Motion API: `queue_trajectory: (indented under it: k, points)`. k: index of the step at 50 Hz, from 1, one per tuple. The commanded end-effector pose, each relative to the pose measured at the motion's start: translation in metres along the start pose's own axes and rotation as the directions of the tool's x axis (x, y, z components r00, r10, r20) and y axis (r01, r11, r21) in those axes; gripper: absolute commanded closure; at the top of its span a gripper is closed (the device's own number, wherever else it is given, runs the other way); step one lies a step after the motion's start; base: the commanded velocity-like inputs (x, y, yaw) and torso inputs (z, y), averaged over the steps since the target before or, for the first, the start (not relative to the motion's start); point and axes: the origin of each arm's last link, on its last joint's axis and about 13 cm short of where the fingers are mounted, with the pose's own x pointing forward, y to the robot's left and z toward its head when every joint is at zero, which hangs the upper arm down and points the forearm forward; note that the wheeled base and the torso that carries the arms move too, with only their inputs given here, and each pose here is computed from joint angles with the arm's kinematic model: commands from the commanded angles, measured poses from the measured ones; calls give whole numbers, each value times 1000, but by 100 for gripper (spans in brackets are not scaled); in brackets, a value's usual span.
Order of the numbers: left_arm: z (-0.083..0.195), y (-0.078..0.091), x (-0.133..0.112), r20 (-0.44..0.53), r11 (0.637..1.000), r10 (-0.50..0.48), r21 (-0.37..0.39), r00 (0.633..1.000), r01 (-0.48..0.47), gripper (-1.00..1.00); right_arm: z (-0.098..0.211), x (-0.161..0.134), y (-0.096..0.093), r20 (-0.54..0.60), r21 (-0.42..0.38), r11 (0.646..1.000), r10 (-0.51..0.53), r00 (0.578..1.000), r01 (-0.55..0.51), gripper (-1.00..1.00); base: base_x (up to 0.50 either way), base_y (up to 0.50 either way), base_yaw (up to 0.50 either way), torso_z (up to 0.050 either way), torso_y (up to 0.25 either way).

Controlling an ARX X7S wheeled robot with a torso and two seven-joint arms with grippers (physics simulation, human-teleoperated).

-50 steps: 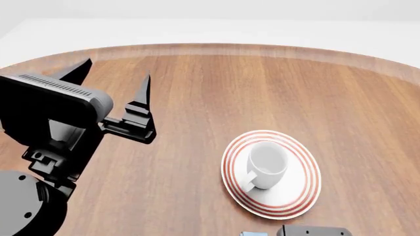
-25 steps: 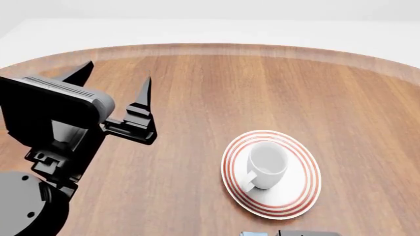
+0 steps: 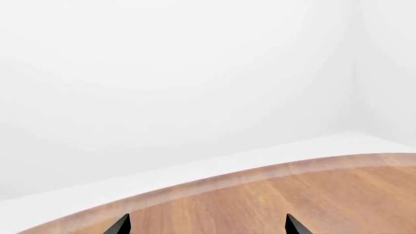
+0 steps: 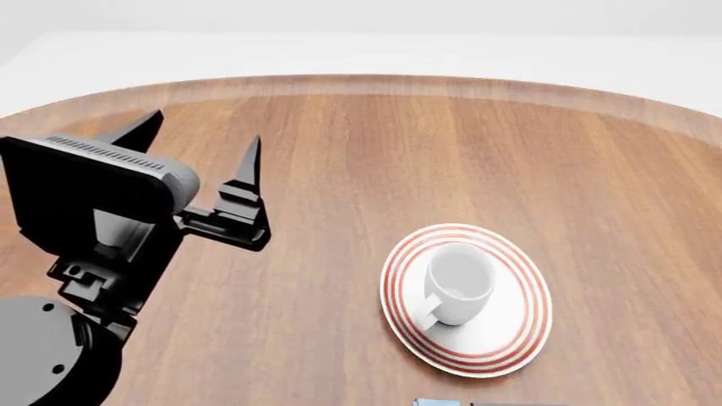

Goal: Pick up the white mug and put it on the plate, and put the chocolate pudding to the right of the plate.

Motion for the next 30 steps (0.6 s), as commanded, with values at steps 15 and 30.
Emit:
queue_trajectory:
  k: [15,30]
  points:
    - [2,-2,5,31,1000,-26,-15,999,26,-100,-3,12,-1,5,19,1000,11,1000,-11,100,0,0,0,0,0]
    - [-1,-2,4,24,1000,-21,-20,999,22,-100,-1,12,-1,62,2,999,37,997,-38,100,3,1,2,0,0]
